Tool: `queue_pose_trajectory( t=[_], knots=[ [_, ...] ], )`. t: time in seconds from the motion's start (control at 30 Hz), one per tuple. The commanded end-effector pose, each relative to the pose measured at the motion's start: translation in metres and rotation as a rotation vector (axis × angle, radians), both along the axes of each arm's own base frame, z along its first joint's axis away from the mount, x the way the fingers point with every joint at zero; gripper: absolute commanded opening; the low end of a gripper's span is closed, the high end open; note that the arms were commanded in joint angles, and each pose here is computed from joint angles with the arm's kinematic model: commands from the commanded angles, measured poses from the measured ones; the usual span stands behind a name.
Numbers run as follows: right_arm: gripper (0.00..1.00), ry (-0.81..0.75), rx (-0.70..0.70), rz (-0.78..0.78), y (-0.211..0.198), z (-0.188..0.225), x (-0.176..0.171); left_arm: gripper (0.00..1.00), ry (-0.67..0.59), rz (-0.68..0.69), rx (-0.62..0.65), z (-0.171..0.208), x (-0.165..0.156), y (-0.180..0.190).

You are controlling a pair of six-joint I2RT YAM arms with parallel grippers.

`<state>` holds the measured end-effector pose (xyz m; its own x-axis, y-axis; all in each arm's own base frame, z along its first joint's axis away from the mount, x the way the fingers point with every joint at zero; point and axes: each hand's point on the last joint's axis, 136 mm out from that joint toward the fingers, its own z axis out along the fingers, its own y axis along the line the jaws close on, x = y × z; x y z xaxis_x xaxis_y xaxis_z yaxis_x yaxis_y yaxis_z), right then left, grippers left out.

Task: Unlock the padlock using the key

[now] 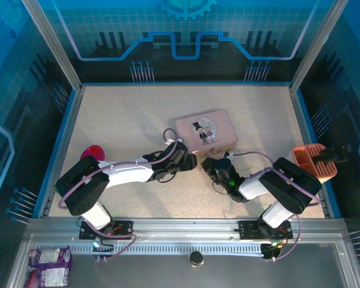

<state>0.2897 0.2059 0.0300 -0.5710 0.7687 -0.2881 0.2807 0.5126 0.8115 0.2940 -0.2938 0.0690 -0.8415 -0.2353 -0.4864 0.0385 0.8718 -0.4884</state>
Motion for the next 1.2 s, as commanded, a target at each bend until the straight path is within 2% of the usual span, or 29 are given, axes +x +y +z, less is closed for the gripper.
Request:
queue_pose_trajectory(
  t=[0.0,0.2,0.43,0.7,0.93,1.17],
  knots=[
    [0.08,0.002,0.027,-0.074,-0.011,-0.002,0.002,0.66,-0.069,0.017,0.008,0.021,0.006,0.008],
    [0.08,-0.015,0.082,-0.033,-0.006,0.001,0.011,0.71,-0.12,-0.01,-0.032,0.036,0.03,0.01],
    [0.08,-0.017,0.095,-0.021,-0.003,0.001,0.015,0.72,-0.062,0.025,0.045,0.013,0.058,0.022],
    [0.09,-0.03,0.078,-0.058,-0.022,0.008,0.022,0.69,-0.002,0.077,0.09,-0.017,0.054,0.036],
    [0.09,-0.042,0.062,-0.09,-0.038,0.016,0.03,0.68,-0.024,0.136,0.101,-0.02,0.049,0.052],
    [0.09,-0.067,0.086,-0.082,-0.035,0.025,0.04,0.68,-0.016,0.126,0.079,-0.021,0.049,0.047]
  ],
)
